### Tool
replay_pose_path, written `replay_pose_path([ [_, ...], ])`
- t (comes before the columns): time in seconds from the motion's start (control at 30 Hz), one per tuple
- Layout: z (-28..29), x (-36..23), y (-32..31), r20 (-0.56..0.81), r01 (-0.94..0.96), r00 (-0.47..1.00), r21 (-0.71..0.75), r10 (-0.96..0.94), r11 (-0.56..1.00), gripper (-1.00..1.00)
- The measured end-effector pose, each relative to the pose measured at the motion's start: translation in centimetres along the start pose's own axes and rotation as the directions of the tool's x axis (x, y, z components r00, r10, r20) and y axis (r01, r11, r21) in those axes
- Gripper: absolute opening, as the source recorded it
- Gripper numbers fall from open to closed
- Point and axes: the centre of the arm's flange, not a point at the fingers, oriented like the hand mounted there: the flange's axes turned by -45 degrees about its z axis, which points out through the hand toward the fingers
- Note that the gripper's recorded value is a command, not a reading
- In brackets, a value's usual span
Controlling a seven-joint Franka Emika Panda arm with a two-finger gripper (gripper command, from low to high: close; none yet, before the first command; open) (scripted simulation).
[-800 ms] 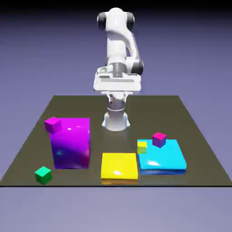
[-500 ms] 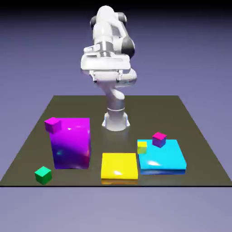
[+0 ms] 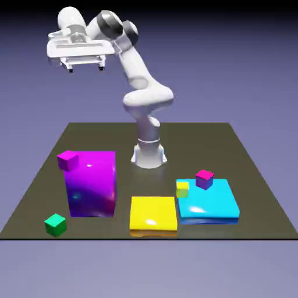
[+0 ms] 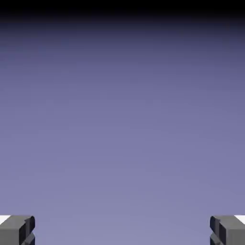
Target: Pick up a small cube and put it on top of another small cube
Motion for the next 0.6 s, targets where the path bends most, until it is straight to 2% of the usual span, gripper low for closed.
replay_pose_path([
  [0.3, -0.7, -7.4, 11.0, -0.114, 0.043, 0.993, 0.137, -0.027, 0.99, 0.0],
  [0.6, 3.7, -19.6, 19.5, -0.209, 0.09, 0.977, 0.261, -0.035, 0.961, 0.0],
])
